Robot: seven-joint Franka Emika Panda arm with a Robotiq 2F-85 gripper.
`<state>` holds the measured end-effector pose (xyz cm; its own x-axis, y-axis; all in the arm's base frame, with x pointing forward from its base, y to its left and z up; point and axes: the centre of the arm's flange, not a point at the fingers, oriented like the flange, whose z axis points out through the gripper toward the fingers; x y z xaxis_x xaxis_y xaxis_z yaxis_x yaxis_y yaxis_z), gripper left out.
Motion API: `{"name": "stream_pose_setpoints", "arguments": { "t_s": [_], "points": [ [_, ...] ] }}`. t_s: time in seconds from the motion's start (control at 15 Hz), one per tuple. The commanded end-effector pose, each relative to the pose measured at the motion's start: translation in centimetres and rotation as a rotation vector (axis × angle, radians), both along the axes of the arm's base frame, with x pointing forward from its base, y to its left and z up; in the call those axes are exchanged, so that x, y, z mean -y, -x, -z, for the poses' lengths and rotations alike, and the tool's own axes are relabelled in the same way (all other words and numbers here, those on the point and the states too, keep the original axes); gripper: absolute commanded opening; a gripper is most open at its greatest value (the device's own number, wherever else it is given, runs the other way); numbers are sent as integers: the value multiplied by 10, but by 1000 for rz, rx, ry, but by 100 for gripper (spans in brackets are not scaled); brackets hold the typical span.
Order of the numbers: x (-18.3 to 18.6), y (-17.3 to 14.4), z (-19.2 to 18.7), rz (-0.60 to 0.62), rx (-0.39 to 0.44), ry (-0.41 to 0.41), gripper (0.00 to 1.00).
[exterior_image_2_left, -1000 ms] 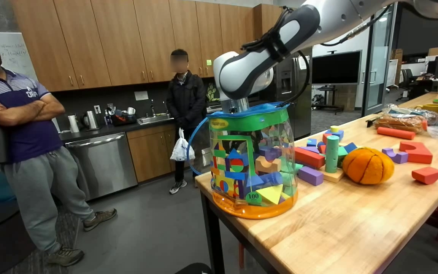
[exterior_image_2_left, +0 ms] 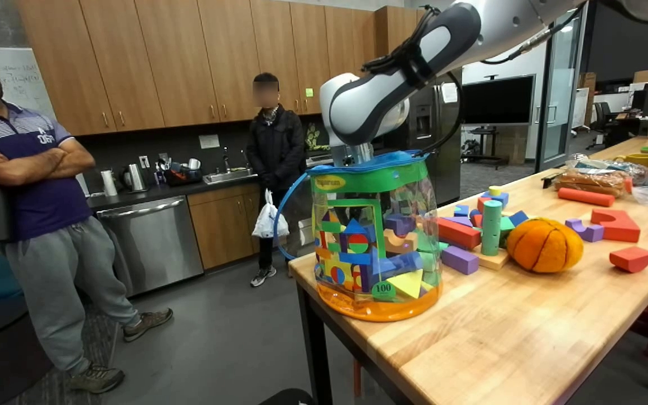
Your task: Remove one blue block from the clear bag.
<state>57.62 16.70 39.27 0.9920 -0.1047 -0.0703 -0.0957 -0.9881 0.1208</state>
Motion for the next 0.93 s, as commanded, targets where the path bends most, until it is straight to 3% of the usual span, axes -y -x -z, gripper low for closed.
{"name": "stream_pose_setpoints", "arguments": {
  "t_s": [0.0,0.33,0.73,0.87],
  "points": [
    [7,12,-6,10,38,16,42],
    [12,22,-25,23,114,28,39],
    [18,42,-73,37,256,34,30],
    [20,48,-90,42,302,47,22]
  ]
}}
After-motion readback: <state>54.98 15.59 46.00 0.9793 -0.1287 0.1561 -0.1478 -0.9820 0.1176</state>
